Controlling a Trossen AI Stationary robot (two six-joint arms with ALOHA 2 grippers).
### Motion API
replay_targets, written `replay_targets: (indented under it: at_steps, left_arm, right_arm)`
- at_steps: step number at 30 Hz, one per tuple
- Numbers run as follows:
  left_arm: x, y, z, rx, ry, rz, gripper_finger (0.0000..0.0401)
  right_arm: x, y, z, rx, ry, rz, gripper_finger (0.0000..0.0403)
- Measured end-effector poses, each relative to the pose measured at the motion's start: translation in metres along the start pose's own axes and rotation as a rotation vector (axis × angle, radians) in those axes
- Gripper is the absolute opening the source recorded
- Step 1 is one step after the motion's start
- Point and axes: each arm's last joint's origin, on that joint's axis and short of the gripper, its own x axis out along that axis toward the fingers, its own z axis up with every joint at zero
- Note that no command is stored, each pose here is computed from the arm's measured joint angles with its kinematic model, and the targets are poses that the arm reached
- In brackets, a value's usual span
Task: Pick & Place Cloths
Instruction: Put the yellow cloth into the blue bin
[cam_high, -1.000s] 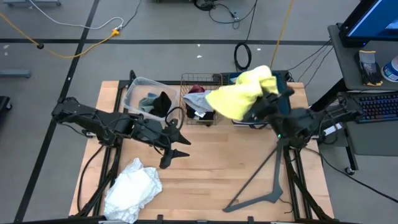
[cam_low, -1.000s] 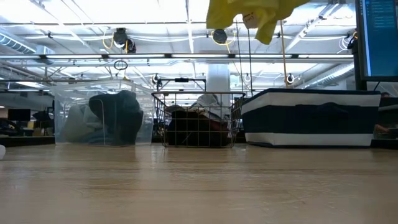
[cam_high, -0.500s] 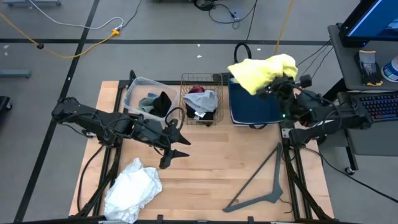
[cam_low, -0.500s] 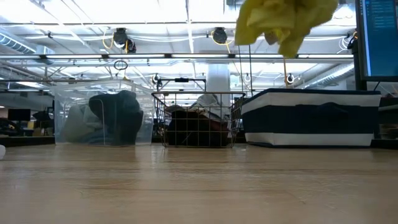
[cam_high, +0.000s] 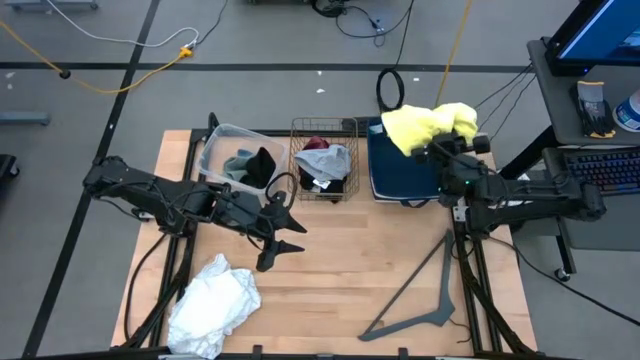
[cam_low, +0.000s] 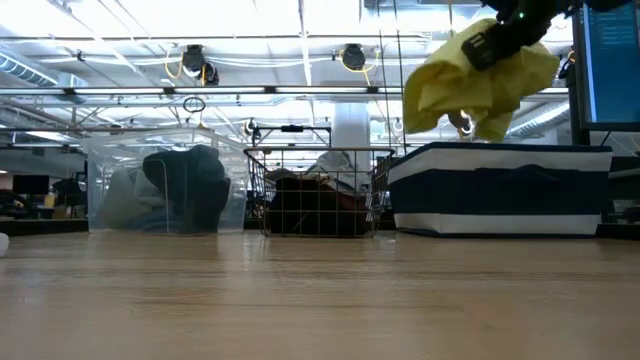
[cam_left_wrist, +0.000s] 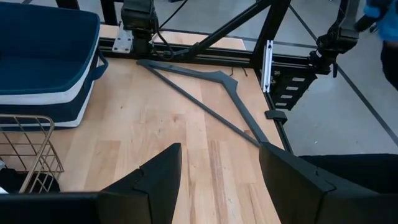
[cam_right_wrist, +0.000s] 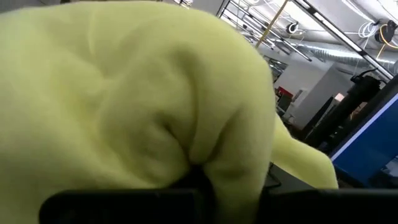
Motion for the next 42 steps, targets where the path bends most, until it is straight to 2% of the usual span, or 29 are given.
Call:
replay_targets:
  at_steps: [16,25,34,42]
  left_arm:
    - [0.000,0.000,0.000,-0.003,0.000,0.001,0.0218]
    - [0.000,0.000,0.000,-0.003,0.000,0.001,0.0218]
    - [0.000,0.000,0.000,-0.004,-0.001,0.001,0.0218]
    - [0.000,0.000,0.001,-0.014,-0.007,-0.001,0.0218]
  right_arm:
    - [0.001,0.018,-0.034,0.017,0.002,-0.003,0.0028]
    - [0.000,0.013,-0.028,0.087,0.000,0.001,0.0028]
    - [-0.012,-0.016,-0.007,0.228,-0.029,0.073,0.0028]
    - [-0.015,-0.020,-0.006,0.232,-0.039,0.098,0.0028]
